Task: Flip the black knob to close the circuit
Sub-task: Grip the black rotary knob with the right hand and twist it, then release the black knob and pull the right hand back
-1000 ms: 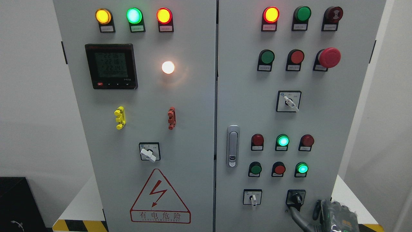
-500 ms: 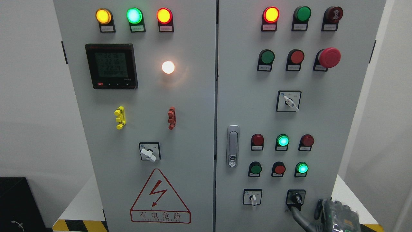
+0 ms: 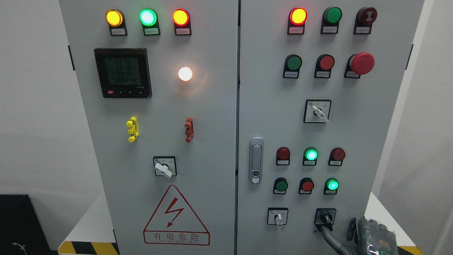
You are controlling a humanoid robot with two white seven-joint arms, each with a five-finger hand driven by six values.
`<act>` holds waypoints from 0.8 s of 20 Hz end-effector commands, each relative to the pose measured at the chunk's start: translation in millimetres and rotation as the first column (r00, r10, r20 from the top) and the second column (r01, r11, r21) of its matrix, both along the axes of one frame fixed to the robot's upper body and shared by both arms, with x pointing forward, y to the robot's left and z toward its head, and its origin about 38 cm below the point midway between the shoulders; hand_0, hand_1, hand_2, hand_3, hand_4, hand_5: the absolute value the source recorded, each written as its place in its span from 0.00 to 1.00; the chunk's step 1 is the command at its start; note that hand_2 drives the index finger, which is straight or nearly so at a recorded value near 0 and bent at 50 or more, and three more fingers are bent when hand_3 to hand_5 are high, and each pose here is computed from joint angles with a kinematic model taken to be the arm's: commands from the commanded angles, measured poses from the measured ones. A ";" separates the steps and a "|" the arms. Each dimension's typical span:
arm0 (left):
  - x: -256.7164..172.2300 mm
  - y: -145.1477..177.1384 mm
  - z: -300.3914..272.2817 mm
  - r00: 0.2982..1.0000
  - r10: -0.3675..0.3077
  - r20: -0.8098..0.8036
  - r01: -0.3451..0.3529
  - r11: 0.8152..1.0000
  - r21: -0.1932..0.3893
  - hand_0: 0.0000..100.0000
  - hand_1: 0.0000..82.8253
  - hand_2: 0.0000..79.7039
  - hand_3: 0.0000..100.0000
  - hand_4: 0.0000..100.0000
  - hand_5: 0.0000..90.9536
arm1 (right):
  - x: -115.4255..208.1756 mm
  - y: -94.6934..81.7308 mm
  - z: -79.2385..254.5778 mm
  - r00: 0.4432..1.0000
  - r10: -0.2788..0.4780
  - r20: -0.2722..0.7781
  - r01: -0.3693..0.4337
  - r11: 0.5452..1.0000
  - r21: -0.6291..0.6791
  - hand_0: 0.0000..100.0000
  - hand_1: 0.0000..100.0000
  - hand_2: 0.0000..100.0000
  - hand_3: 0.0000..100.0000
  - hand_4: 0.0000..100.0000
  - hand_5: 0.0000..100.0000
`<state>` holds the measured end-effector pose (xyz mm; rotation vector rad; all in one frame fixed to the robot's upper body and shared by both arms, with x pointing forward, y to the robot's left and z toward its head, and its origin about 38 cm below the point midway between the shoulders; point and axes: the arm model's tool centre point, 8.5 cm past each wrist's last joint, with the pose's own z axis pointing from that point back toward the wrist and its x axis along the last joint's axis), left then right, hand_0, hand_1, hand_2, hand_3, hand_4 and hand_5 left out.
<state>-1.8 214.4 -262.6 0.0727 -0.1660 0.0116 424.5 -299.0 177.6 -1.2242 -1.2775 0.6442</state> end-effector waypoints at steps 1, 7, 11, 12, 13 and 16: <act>-7.1 -0.8 0.3 0.999 -0.042 -0.021 0.042 0.999 -0.003 0.00 0.00 0.00 0.00 0.00 0.00 | -1.5 -10.3 1.3 1.000 -0.023 0.002 0.023 1.000 -0.003 0.00 0.16 0.73 0.92 0.72 0.73; -7.1 -0.8 0.3 0.999 -0.042 -0.021 0.042 0.999 -0.003 0.00 0.00 0.00 0.00 0.00 0.00 | 0.2 -10.1 3.5 1.000 -0.016 -0.005 0.016 1.000 0.004 0.00 0.16 0.73 0.91 0.72 0.73; -7.1 -0.8 0.3 0.999 -0.042 -0.021 0.042 0.999 -0.003 0.00 0.00 0.00 0.00 0.00 0.00 | 1.8 -10.2 6.8 1.000 -0.015 0.002 0.015 1.000 0.003 0.00 0.16 0.73 0.91 0.72 0.73; -7.1 -0.8 0.3 0.999 -0.042 -0.021 0.042 0.999 -0.003 0.00 0.00 0.00 0.00 0.00 0.00 | 1.8 -10.2 6.8 1.000 -0.015 0.002 0.015 1.000 0.005 0.00 0.16 0.73 0.91 0.72 0.73; -7.1 -0.8 0.3 0.999 -0.042 -0.021 0.042 0.999 -0.003 0.00 0.00 0.00 0.00 0.00 0.00 | 1.8 -10.2 6.8 1.000 -0.015 0.002 0.015 1.000 0.005 0.00 0.16 0.73 0.91 0.72 0.73; -7.6 -0.8 0.3 0.999 -0.042 -0.023 0.042 0.999 -0.003 0.00 0.00 0.00 0.00 0.00 0.00 | 2.3 -10.6 8.1 1.000 -0.016 0.005 0.016 1.000 0.005 0.00 0.16 0.73 0.91 0.72 0.73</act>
